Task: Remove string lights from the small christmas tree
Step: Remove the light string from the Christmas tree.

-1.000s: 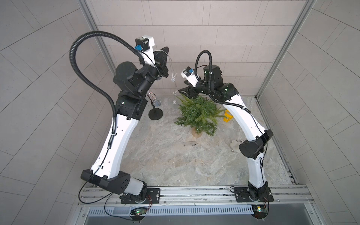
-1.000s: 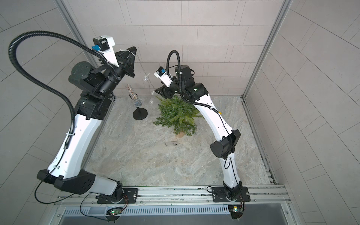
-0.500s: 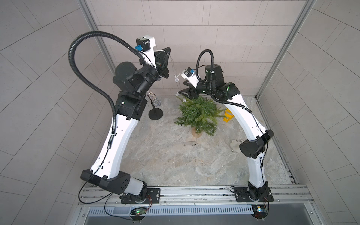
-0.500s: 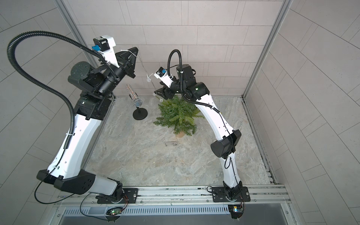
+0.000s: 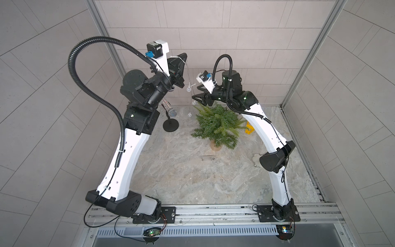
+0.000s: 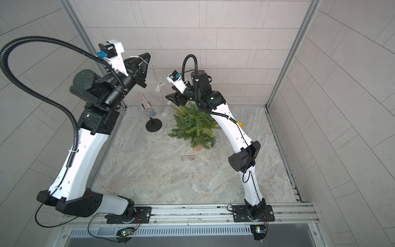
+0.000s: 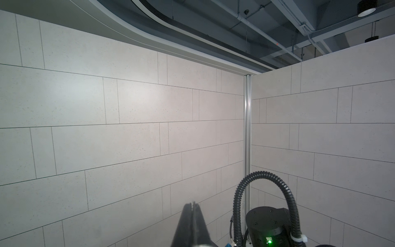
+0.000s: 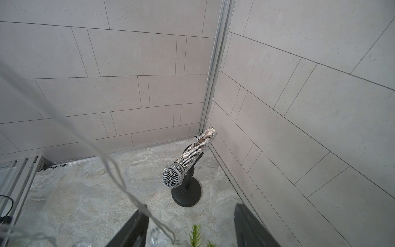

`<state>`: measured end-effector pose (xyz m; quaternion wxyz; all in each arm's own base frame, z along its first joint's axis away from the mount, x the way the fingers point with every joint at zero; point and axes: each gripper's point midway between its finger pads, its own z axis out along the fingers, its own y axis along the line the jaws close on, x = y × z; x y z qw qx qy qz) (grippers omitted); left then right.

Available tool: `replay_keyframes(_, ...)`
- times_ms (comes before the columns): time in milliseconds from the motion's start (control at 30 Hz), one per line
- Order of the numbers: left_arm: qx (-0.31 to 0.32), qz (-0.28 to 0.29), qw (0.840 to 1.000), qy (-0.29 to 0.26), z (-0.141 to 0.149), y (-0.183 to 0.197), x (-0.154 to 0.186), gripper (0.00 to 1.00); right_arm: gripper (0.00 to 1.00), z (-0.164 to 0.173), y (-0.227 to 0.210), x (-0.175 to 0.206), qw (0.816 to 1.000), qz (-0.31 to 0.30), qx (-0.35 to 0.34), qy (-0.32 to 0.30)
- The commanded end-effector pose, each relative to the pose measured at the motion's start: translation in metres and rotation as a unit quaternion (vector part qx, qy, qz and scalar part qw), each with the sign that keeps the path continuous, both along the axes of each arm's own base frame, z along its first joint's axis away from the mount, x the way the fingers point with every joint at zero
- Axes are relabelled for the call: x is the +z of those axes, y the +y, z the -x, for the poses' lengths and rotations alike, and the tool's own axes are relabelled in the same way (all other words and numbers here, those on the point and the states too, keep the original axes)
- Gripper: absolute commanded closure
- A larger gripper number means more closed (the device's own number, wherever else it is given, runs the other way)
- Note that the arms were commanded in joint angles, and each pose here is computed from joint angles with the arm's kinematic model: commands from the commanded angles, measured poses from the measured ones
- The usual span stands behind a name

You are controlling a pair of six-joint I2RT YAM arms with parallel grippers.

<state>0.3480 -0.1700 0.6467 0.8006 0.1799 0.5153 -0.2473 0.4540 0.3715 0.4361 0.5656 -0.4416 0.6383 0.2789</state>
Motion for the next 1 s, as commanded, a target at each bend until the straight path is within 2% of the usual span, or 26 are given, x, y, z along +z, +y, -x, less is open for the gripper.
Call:
replay_keyframes(0, -0.011, 0.011, 1.000, -0.019, 0.014, 0.003, 0.010, 1.00, 0.39, -0.007, 0.003, 0.018, 0.999, -0.027, -0.009, -0.027)
replay_keyframes(367, -0.044, 0.017, 0.999, 0.020, 0.011, -0.005, -0.024, 1.00, 0.66, -0.039, -0.021, 0.033, 0.994, -0.049, -0.077, -0.054)
replay_keyframes(767, -0.148, 0.034, 0.987, 0.049, 0.034, -0.025, -0.030, 0.99, 0.84, -0.050, -0.058, 0.053, 0.986, -0.048, -0.140, -0.072)
replay_keyframes(967, -0.188, 0.039, 0.979, 0.071, 0.038, -0.034, -0.038, 0.99, 1.00, -0.052, -0.079, 0.060, 0.981, -0.036, -0.171, -0.082)
